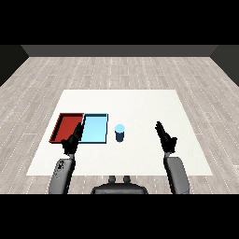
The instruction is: Pick the blue can and put it in the blue box
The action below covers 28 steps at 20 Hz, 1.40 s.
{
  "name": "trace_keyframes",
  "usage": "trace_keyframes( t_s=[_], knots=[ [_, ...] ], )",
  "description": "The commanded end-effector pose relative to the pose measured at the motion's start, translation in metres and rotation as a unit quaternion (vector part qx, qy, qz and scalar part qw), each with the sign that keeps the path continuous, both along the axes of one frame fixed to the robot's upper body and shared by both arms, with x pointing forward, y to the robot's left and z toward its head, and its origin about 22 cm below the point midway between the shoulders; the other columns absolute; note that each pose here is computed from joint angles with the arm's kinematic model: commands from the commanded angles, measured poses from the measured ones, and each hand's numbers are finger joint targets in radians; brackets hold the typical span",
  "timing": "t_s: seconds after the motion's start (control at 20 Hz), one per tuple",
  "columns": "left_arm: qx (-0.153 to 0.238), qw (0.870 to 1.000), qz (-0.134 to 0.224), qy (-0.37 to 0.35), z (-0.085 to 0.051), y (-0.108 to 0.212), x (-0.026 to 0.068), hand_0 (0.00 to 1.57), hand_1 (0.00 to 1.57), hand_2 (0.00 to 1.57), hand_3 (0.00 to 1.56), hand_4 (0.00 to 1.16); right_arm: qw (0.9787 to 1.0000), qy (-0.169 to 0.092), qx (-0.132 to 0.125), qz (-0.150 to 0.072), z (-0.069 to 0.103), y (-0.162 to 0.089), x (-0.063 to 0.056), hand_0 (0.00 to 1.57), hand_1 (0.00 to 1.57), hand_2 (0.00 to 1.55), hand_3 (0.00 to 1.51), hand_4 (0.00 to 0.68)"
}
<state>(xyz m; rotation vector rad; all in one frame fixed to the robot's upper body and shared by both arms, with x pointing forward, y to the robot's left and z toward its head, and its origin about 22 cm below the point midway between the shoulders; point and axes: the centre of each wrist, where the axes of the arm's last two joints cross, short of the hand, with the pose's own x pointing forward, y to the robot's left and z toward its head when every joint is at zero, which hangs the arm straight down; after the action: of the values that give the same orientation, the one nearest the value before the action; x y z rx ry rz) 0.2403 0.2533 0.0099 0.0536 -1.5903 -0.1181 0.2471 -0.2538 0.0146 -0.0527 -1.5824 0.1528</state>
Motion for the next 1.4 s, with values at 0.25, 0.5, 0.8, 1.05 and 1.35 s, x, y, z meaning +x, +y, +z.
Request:
trace_keyframes(
  t_s=[0.25, 0.5, 0.8, 1.05, 1.35],
  knots=[
    [0.001, 1.000, 0.023, 0.012, 0.000, -0.008, 0.0121, 0.00, 0.00, 0.00, 0.00, 0.00, 0.9998, 0.011, 0.001, -0.016, 0.002, 0.011, -0.044, 0.00, 0.00, 0.00, 0.00, 0.000],
    [-0.037, 0.986, -0.009, -0.164, 0.020, -0.002, -0.0093, 0.00, 0.00, 0.00, 0.00, 0.00, 0.9839, -0.108, 0.136, 0.044, -0.003, 0.015, -0.045, 0.00, 0.00, 0.00, 0.00, 0.000],
    [-0.041, 0.985, -0.017, -0.167, -0.011, -0.026, 0.0096, 0.00, 0.00, 0.00, 0.00, 0.00, 0.9820, -0.108, 0.143, 0.059, -0.030, 0.014, -0.057, 0.00, 0.00, 0.00, 0.00, 0.000],
    [-0.055, 0.983, -0.001, -0.176, -0.003, -0.009, 0.0020, 0.00, 0.00, 0.00, 0.00, 0.00, 0.9836, -0.093, 0.149, 0.045, -0.016, -0.006, -0.041, 0.00, 0.00, 0.00, 0.00, 0.000],
    [-0.056, 0.982, -0.004, -0.179, 0.016, -0.002, -0.0040, 0.00, 0.00, 0.00, 0.00, 0.00, 0.9812, -0.057, 0.179, 0.046, -0.018, 0.043, -0.005, 0.00, 0.00, 0.00, 0.00, 0.000]
  ],
)
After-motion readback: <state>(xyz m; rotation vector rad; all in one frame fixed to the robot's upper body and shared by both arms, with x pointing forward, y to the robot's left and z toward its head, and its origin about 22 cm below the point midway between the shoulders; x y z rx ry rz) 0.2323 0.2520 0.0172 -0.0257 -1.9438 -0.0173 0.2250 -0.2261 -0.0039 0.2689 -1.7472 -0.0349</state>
